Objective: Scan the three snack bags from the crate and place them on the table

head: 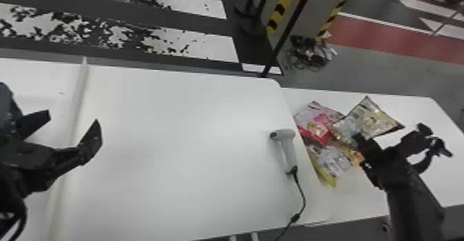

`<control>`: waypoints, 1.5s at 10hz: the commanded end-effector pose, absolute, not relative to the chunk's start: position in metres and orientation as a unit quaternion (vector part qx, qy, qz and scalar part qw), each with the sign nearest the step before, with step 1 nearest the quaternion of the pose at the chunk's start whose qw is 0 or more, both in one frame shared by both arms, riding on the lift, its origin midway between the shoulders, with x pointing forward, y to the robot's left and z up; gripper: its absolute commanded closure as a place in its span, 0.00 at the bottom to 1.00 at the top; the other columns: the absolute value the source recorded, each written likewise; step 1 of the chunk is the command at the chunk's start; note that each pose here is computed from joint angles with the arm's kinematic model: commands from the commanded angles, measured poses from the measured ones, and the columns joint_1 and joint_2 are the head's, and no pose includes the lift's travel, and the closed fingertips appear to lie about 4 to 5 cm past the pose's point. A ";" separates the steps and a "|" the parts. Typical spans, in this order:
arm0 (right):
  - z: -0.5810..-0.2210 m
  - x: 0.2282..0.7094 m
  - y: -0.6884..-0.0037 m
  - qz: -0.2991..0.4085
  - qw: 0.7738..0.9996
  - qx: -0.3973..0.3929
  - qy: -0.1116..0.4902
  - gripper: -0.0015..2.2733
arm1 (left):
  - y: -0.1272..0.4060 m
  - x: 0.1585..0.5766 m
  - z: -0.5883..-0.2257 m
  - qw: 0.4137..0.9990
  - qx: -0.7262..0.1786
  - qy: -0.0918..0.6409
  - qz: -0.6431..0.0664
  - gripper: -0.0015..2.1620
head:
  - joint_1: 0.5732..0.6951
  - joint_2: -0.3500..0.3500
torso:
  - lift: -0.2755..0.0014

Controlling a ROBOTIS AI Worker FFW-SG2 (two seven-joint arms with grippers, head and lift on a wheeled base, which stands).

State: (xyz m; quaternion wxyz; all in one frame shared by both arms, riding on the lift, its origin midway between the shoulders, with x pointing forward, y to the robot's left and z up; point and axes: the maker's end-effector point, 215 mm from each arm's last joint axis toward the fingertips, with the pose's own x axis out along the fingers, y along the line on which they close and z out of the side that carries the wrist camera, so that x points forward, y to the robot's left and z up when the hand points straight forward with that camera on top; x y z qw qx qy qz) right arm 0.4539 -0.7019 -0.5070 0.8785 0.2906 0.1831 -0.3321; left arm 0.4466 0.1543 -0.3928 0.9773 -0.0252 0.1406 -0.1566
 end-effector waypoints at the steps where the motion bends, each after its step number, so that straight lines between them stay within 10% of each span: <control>1: -0.537 0.445 -0.677 -0.316 0.864 0.314 0.236 0.32 | 0.152 0.446 -0.394 0.977 -0.024 0.142 -0.158 0.01 | 1.00 0.00 | 0.77; 2: -0.546 0.440 -0.671 -0.317 0.857 0.316 0.256 0.00 | 0.152 0.445 -0.395 0.977 -0.024 0.142 -0.158 0.01 | 1.00 0.00 | 0.77; 7: -0.519 0.431 -0.658 -0.303 0.880 0.254 0.264 0.03 | 0.153 0.441 -0.396 0.977 -0.024 0.145 -0.156 0.01 | 1.00 0.00 | 0.77; 15: -0.369 0.448 -0.469 -0.134 0.975 0.104 0.141 0.04 | 0.143 0.431 -0.340 0.980 -0.021 0.107 -0.165 0.01 | 1.00 0.00 | 0.77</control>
